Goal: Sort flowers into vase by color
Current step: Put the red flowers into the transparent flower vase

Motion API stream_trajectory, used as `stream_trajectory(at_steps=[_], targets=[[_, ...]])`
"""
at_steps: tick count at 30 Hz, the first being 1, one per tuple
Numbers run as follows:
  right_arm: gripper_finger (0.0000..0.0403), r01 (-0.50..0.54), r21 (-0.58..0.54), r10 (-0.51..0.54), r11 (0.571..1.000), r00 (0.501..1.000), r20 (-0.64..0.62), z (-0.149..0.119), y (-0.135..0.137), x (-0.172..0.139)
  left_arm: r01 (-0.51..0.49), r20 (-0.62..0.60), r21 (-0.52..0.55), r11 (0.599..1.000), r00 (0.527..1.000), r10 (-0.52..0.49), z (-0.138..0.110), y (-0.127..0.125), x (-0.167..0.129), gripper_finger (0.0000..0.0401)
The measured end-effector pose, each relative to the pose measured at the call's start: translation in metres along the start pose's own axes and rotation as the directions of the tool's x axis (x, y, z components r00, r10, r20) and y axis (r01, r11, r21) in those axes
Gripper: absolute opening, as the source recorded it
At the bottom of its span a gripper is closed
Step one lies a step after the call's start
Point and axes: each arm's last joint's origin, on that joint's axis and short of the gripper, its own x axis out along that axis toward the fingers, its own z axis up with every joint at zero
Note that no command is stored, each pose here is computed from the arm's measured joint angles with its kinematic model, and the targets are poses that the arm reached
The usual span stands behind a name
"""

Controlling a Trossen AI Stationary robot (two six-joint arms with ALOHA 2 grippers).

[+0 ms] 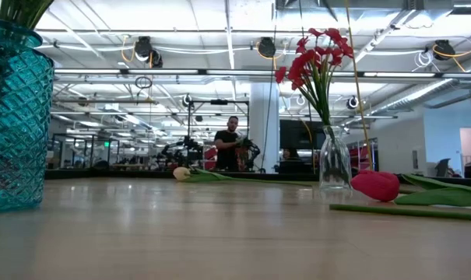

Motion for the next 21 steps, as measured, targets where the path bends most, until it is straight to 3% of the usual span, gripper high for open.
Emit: stream_trajectory(at_steps=[10,16,21], targets=[[0.0002,0.164,0.128,-0.165,0.978,0.986,-0.004,-0.047,-0.008,-0.042,-0.048,0.095,0.021,0.999,0.994,0.045,0.004,0.013,-0.031,0.0141],[0.0002,0.125,0.212,-0.117,0.969,0.992,-0.052,-0.077,0.003,-0.030,-0.052,0.153,-0.039,0.998,0.987,0.058,-0.035,0.021,-0.034,0.0141],[0.0002,-0.044,0.292,0.064,0.956,0.996,-0.058,-0.093,0.011,-0.017,-0.024,0.219,-0.109,0.994,0.975,0.048,-0.063,0.023,-0.036,0.0140]])
